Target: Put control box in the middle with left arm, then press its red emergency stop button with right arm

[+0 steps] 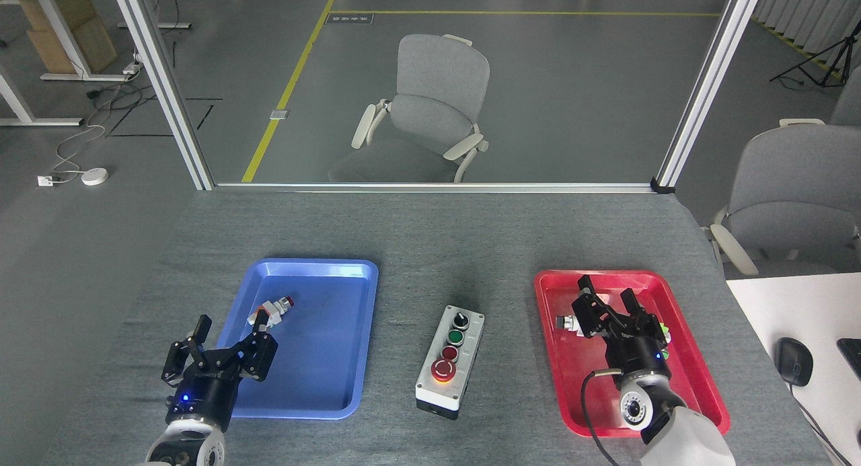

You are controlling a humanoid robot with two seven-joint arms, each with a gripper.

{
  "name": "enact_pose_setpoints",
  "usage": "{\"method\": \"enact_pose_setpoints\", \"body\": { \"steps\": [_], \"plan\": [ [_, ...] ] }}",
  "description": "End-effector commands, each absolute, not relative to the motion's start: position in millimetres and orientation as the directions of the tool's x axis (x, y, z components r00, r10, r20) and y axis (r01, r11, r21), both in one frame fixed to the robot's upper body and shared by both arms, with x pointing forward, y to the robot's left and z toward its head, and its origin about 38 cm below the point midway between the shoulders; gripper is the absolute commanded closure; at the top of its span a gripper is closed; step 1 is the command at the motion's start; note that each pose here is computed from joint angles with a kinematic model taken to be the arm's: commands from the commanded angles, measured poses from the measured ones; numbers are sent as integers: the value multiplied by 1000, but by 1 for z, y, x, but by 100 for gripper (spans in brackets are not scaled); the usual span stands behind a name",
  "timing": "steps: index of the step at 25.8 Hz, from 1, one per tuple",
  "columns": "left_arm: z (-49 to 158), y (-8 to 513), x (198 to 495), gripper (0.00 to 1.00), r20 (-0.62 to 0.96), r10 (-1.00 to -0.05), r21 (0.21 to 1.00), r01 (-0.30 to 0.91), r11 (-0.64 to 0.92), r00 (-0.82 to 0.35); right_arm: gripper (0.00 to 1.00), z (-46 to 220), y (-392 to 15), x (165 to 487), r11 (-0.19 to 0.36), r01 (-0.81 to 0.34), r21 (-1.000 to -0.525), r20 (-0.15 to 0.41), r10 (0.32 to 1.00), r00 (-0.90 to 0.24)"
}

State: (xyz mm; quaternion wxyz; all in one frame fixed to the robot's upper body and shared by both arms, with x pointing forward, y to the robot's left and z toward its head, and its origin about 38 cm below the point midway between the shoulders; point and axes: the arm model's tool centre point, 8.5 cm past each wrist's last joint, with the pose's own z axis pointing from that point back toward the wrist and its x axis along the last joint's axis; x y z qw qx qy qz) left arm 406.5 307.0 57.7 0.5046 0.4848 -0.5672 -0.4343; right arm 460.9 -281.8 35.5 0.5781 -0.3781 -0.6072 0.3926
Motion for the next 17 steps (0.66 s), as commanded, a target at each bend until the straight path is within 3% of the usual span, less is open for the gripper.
{"method": "enact_pose_setpoints", "body": {
  "steps": [1,6,17],
  "plan": [
    [58,307,407,1,151,-988,982,-112,153,-21,0,19,-296,442,274,-19,-961,273,961,46],
    [58,307,407,1,151,-988,982,-112,153,-20,0,31,-306,429,288,42,-957,290,956,36],
    [58,307,407,1,151,-988,982,-112,153,-21,0,33,-308,422,299,75,-951,299,954,-18]
  ]
}}
